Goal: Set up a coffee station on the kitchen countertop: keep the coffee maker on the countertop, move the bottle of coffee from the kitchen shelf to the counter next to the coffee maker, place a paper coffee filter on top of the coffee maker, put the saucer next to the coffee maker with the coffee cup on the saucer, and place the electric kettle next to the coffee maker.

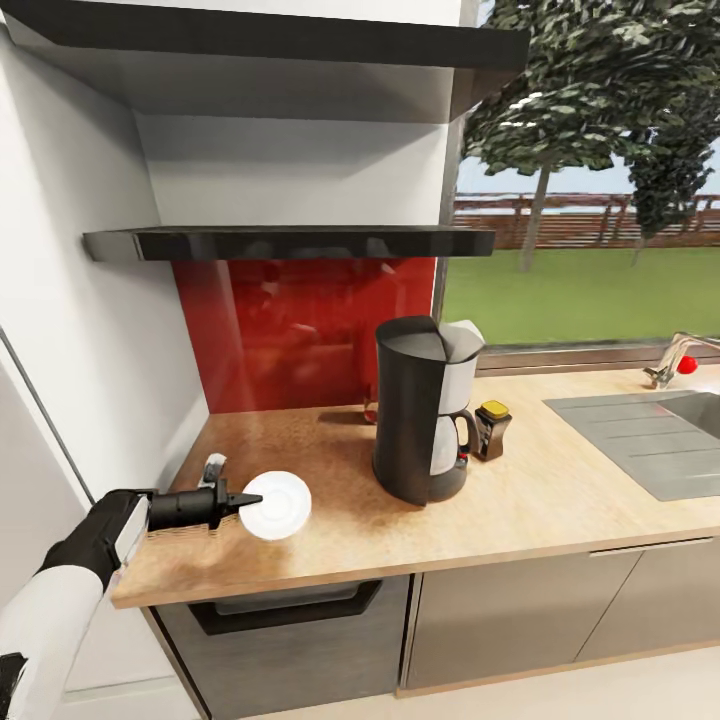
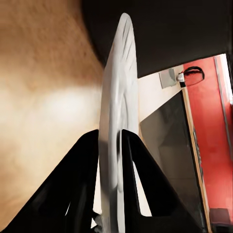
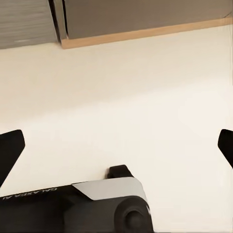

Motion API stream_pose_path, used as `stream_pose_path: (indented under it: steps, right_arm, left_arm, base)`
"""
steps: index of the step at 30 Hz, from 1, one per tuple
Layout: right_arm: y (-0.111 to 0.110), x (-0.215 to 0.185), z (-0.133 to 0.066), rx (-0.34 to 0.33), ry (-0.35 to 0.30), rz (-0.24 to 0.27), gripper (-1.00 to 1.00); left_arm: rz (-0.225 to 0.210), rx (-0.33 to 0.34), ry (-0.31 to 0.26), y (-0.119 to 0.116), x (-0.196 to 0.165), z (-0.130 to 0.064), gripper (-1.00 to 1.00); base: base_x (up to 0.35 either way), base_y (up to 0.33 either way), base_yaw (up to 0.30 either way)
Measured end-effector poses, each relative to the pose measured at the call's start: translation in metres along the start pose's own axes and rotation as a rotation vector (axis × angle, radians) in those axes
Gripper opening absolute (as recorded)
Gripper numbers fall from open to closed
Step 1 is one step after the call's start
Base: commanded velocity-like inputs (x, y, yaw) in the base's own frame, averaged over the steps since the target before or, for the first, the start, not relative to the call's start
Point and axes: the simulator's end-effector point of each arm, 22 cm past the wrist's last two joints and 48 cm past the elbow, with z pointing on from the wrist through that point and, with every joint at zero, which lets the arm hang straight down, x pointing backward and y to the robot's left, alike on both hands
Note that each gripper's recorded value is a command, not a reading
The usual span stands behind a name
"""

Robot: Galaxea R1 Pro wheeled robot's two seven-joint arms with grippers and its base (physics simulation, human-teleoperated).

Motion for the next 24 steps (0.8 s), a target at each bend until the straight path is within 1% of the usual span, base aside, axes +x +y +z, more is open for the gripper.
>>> stream_pose_path:
  steps: [6, 11, 15, 20, 21, 22, 23, 24]
  right_arm:
    - [-0.013, 0.006, 0.003, 0.021, 0.008, 0.0, 1.0]
    - [-0.016, 0.01, 0.004, 0.024, 0.015, -0.003, 1.0]
    - [-0.015, 0.017, 0.003, 0.016, 0.025, -0.006, 1.0]
    - [-0.03, 0.03, 0.009, 0.017, 0.056, -0.026, 1.0]
    - [-0.013, 0.035, 0.014, -0.155, 0.073, -0.03, 1.0]
    - [-0.013, 0.035, 0.015, -0.167, 0.076, -0.032, 1.0]
    - [-0.014, 0.036, 0.016, -0.17, 0.076, -0.032, 1.0]
    - [-0.014, 0.036, 0.016, -0.173, 0.077, -0.033, 1.0]
  left_arm:
    - [0.027, 0.029, -0.033, -0.02, -0.021, 0.0, -1.0]
    - [0.018, 0.027, -0.055, -0.019, -0.025, -0.001, -1.0]
    - [0.015, 0.034, -0.067, -0.023, -0.027, 0.007, -1.0]
    - [0.012, 0.052, -0.089, -0.031, -0.03, 0.016, -1.0]
    - [-0.089, -0.05, -0.176, -0.007, -0.036, 0.036, -1.0]
    - [-0.092, -0.221, -0.162, 0.03, -0.03, 0.038, -1.0]
    - [-0.107, -0.208, -0.169, 0.027, -0.03, 0.038, -1.0]
    - [-0.108, -0.214, -0.167, 0.029, -0.029, 0.039, -1.0]
  base:
    - [0.0, 0.0, 0.0]
    - [0.0, 0.0, 0.0]
    - [0.0, 0.0, 0.0]
    - [0.0, 0.0, 0.0]
    - [0.0, 0.0, 0.0]
    - [0.0, 0.0, 0.0]
    - [0.0, 0.0, 0.0]
    - [0.0, 0.0, 0.0]
